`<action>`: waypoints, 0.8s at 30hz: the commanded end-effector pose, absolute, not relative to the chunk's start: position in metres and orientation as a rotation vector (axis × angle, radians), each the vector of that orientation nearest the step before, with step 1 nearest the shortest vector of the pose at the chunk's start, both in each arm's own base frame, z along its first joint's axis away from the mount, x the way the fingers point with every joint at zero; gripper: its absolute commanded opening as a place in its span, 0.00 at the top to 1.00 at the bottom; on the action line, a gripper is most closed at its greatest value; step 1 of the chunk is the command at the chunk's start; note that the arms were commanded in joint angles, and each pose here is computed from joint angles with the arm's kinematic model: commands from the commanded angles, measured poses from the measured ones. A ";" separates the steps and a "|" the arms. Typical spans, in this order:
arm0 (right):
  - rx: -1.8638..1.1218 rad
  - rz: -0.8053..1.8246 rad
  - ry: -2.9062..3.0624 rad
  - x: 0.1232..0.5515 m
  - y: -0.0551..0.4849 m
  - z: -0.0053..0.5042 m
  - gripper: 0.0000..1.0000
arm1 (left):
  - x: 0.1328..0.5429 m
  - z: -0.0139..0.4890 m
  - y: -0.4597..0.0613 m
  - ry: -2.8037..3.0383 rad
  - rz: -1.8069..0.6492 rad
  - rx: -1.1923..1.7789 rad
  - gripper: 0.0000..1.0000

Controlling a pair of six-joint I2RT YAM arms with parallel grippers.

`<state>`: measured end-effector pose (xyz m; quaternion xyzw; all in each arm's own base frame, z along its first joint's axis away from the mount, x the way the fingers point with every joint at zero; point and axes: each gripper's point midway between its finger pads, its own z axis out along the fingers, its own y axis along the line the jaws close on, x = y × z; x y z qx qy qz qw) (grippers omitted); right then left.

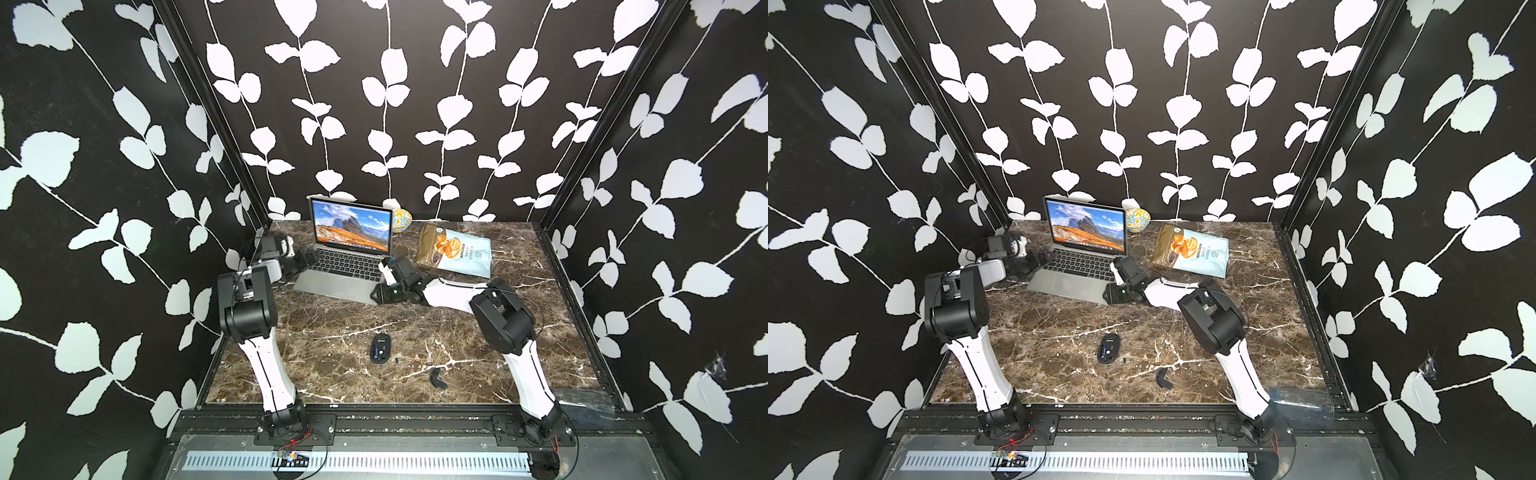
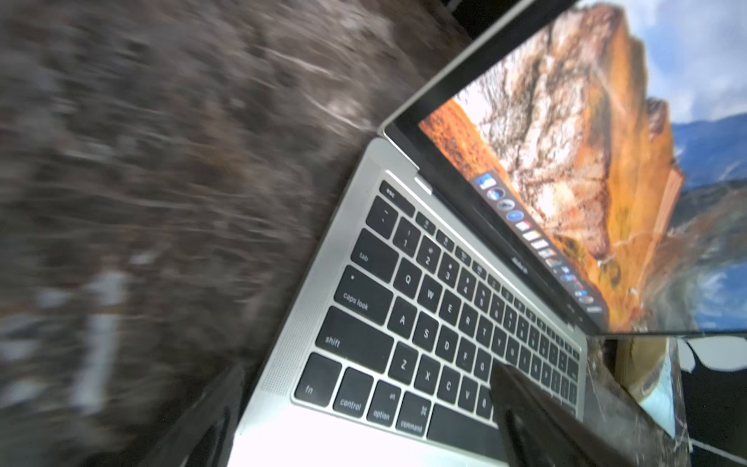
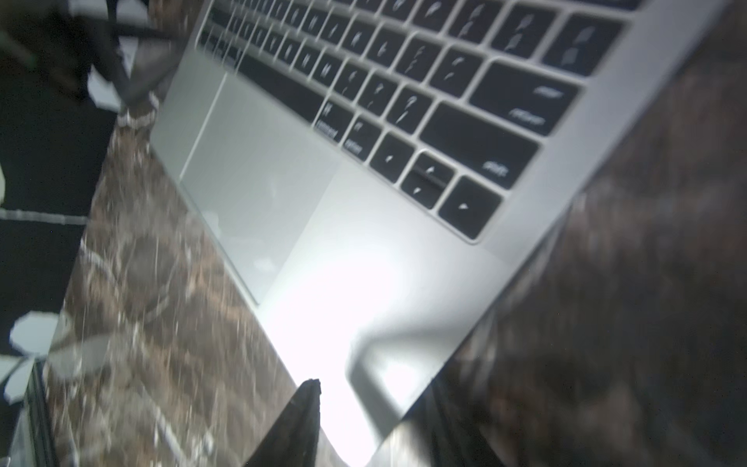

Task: Insert the wireless mouse receiver into the laptop
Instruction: Move the laptop to the center of the board.

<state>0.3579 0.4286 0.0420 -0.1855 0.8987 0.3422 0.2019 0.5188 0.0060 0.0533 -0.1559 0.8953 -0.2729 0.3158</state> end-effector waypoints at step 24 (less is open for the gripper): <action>0.108 0.716 2.675 0.198 0.310 0.098 0.46 | 0.413 0.161 -0.032 2.288 -0.401 -0.195 0.02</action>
